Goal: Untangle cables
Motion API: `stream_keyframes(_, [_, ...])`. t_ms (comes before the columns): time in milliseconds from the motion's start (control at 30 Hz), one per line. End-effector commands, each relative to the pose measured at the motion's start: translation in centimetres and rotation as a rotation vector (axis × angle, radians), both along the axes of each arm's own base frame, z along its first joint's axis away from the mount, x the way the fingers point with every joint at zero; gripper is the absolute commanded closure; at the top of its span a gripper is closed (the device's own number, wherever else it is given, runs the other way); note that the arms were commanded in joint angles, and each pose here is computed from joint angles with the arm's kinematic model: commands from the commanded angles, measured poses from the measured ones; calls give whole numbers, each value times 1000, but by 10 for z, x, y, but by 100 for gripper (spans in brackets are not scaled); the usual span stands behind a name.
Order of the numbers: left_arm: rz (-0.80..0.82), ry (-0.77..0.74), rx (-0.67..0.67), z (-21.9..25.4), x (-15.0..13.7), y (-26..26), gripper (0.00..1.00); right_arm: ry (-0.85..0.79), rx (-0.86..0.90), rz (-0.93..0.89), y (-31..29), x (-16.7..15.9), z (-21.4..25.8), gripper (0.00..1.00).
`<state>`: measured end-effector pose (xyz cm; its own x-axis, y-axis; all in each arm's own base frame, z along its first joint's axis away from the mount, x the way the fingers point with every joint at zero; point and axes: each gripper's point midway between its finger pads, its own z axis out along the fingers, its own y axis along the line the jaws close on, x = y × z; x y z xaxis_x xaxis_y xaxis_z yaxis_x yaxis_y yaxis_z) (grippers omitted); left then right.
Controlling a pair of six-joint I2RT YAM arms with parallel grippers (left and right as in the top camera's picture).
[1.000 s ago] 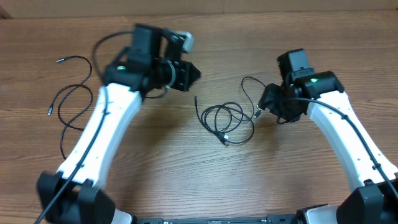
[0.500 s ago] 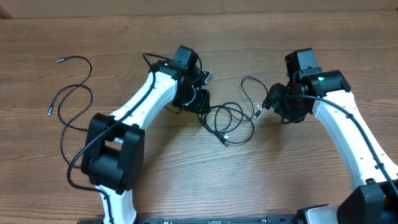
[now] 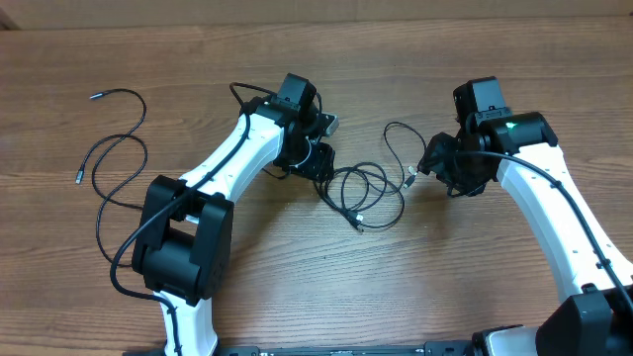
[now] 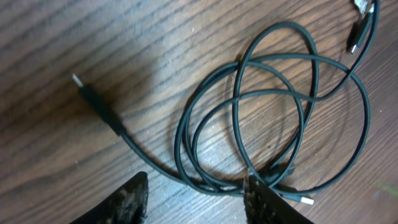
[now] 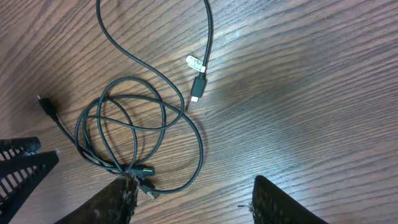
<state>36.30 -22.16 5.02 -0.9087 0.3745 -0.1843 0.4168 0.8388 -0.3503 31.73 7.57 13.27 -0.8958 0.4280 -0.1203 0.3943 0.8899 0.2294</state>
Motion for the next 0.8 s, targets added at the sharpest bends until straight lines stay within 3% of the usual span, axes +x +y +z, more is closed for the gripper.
stream_keyframes(0, [-70, -40, 4, -5, 5, -3, 48, -40, 11, 3, 1, 5, 13, 42])
stream_keyframes(267, [-174, -96, 1, -6, 6, -9, 48, -40, 11, 3, 1, 5, 13, 42])
stream_keyframes(767, [-179, -115, 14, -28, 1, -7, 49, -41, 11, 3, 1, 6, 13, 42])
